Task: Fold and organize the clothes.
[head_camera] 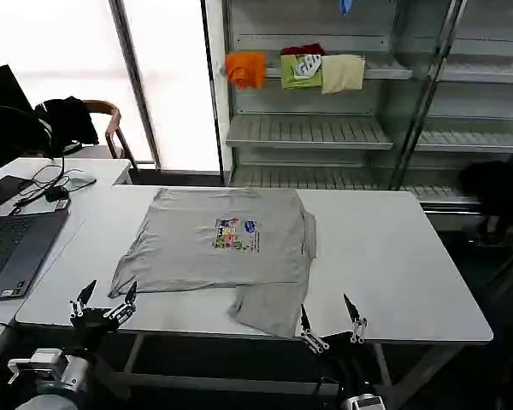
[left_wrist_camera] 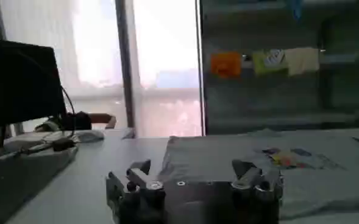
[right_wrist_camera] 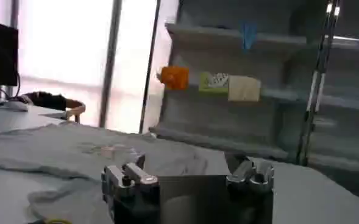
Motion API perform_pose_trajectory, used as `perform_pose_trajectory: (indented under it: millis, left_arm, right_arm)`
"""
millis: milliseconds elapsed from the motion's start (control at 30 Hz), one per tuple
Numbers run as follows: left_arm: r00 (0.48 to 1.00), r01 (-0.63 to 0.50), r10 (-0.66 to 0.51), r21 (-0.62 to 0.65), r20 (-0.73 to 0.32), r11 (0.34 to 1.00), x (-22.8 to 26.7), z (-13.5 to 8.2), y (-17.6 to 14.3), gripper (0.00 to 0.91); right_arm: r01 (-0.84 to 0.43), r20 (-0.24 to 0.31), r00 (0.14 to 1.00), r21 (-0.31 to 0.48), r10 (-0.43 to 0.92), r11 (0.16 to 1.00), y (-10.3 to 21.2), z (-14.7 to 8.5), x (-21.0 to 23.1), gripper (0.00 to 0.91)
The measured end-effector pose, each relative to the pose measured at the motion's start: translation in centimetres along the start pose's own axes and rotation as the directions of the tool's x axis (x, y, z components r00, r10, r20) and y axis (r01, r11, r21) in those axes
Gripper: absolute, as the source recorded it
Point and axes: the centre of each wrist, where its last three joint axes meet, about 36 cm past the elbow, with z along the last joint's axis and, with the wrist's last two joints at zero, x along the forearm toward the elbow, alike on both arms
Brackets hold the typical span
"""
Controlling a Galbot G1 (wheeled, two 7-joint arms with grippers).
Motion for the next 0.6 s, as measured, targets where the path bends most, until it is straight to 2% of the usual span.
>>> perform_pose_trajectory:
  millis: [100,267,600]
  left_arm:
    - [0.999,-0.004,0.004,-0.004,-0.052,1.0,-0.4,-0.8,0.5,0.907]
    - [0.99,-0.021,0.019,-0.011,-0.137,1.0,-1.1,-1.8,1.1,0.907]
    - [0.97,-0.042,0.042,0.004,-0.239,0.999,-3.2,-2.2,3.1,0.907]
  right_arm:
    - [0.006,-0.072,0.997,-0.012,-0.007,1.0,0.2,-0.3,0.0,0.907]
    - [0.023,-0.15,0.988,-0.025,-0.026,0.999,0.5,-0.9,0.0,0.907]
    - [0.065,-0.227,0.971,-0.034,-0.071,0.997,1.2,-1.1,-0.3,0.907]
